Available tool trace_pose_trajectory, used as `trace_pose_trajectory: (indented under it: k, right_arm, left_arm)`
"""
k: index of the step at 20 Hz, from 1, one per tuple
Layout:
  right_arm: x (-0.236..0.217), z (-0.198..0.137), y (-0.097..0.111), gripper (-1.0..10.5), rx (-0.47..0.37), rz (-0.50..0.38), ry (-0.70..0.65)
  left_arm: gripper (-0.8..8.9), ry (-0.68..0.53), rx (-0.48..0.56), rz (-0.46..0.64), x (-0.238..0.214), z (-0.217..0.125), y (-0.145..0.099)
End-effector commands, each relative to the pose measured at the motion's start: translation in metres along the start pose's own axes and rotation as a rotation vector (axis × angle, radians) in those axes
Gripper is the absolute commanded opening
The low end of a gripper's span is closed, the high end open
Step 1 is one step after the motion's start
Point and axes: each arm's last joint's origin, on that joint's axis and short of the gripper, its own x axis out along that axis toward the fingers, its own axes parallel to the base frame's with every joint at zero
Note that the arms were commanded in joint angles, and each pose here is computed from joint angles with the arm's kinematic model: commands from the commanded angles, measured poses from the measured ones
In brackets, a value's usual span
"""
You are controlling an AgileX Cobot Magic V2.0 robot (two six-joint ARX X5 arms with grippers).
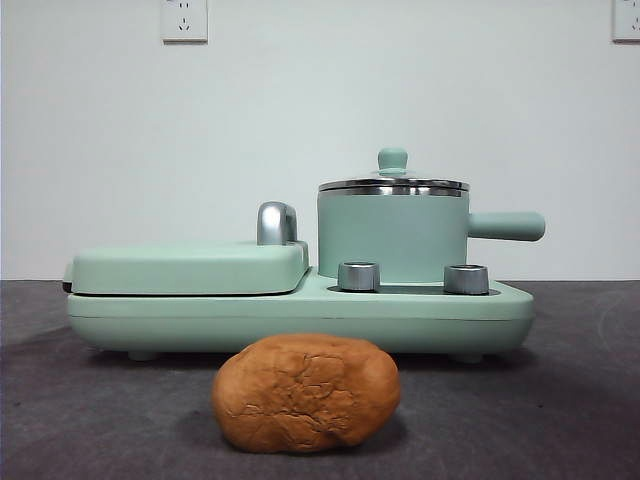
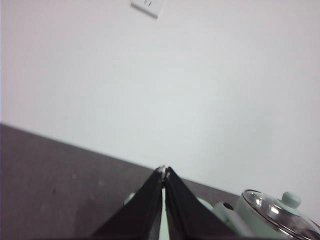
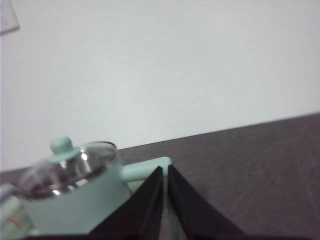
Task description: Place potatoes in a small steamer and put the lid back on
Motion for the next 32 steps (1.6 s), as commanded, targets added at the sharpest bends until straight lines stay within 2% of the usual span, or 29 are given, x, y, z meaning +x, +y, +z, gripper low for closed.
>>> trace_pose_trajectory:
  k: [1,6,9,16,23,25,27,30,32]
  right_arm:
    - [-0.001,0.027,0.009,0.1,0.072,0.007,-0.023]
    - [0.006,0.059,0.02,0.1,-0.032,0.005,0.019]
    - [0.015,0.074,0.026,0.1,-0.136,0.058,0.073]
    - [0.039,0.093,0.035,0.1,-0.473,0.256,0.206]
    - [0.051,0.092,0.04,0.1,-0.725,0.382,0.256]
    - [0.052,0.09,0.042,0.1,-0.802,0.421,0.248]
    - [0.052,0.089,0.045,0.1,-0.835,0.449,0.242]
    - [0.052,0.087,0.048,0.2,-0.83,0.476,0.242]
    - [0.052,0.087,0.049,1.1,-0.815,0.483,0.244]
  left_arm:
    - [0.06,0.016,-0.004,0.005,0.0,0.026,-0.013]
    - [0.06,0.104,0.149,-0.043,0.008,0.056,-0.029]
    - [0.06,0.169,0.242,-0.12,0.017,0.069,-0.037]
    - [0.05,0.313,0.47,-0.346,0.045,0.089,-0.049]
    - [0.05,0.473,0.748,-0.468,0.069,0.092,-0.052]
    - [0.06,0.52,0.788,-0.506,0.074,0.09,-0.053]
    - [0.06,0.536,0.783,-0.525,0.079,0.089,-0.055]
    - [0.09,0.527,0.757,-0.544,0.083,0.088,-0.058]
    - [0.85,0.517,0.729,-0.551,0.084,0.088,-0.061]
